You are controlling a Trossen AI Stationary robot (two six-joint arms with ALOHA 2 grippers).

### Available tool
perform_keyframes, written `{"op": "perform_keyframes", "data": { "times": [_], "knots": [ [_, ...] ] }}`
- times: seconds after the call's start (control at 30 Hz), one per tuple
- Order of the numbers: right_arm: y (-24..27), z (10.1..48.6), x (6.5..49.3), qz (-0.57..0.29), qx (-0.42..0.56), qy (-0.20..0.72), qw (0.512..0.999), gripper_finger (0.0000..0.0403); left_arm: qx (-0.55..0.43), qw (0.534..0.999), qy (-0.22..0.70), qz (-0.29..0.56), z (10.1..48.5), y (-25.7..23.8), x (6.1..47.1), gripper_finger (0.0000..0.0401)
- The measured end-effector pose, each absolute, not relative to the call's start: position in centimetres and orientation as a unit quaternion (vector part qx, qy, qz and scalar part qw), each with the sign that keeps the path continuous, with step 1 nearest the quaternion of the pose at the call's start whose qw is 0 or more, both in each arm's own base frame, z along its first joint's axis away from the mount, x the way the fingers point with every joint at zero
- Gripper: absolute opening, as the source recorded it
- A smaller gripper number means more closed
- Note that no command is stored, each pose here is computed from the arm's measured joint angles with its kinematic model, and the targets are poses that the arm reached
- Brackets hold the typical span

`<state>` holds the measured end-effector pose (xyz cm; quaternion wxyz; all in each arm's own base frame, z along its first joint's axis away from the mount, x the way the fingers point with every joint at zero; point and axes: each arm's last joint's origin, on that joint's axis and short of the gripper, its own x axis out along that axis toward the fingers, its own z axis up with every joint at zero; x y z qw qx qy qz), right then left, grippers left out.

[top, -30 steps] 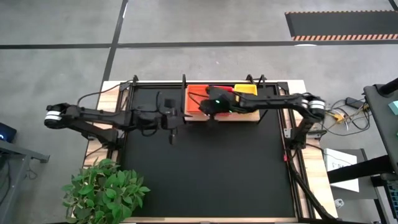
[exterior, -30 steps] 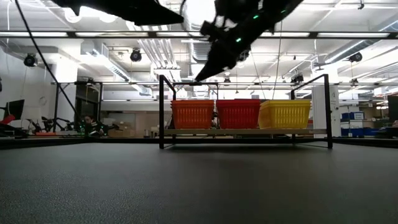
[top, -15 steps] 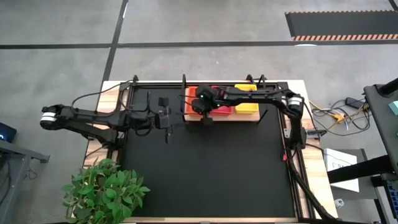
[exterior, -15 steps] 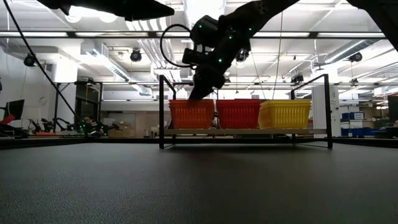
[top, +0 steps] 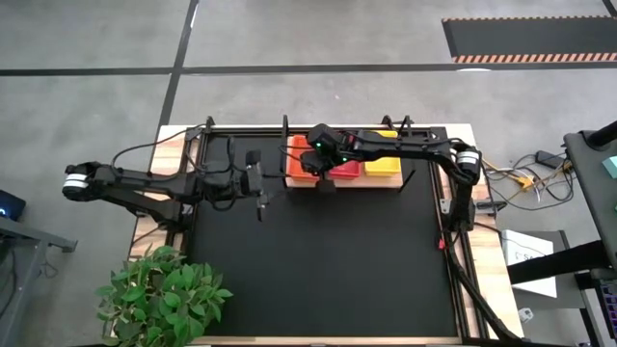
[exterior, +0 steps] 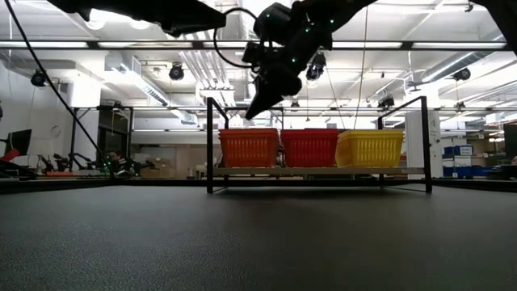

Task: Stack baskets on shelf by color
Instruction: Adjust the baskets on the shelf

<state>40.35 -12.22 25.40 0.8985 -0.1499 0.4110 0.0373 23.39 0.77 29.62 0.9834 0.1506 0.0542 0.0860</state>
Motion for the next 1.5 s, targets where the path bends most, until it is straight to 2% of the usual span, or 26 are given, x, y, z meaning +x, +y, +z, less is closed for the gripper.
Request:
{"op": "perform_keyframes", "data": {
  "times": [0.2, 0.47, 0.6, 0.83, 1.2, 1.5],
  "knots": [
    [-12.0, 24.0, 40.4, 0.043, -0.123, 0.418, 0.899, 0.0009, 0.112, 0.987, 0.071, 0.086, 27.7, 0.8, 23.7, 0.0137],
    [-11.7, 23.3, 39.3, 0.053, -0.103, 0.475, 0.872, 0.0009, 0.124, 0.987, 0.046, 0.089, 28.4, 0.8, 23.6, 0.0137],
    [-11.8, 23.3, 39.3, 0.059, -0.12, 0.475, 0.87, 0.0009, 0.131, 0.987, 0.041, 0.089, 28.6, 0.8, 23.5, 0.0137],
    [-11.4, 25.9, 37.4, 0.034, -0.138, 0.492, 0.859, 0.0009, 0.139, 0.985, 0.038, 0.09, 28.7, 0.8, 23.5, 0.0137],
    [-8.5, 28.8, 31.7, 0.013, -0.085, 0.492, 0.866, 0.0009, 0.14, 0.985, 0.044, 0.09, 28.3, 0.8, 23.5, 0.0137],
    [-5.3, 29.5, 27.3, -0.006, -0.044, 0.435, 0.899, 0.0009, 0.202, 0.942, 0.162, 0.214, 28.3, 2.2, 22.0, 0.0137]
  ]
}}
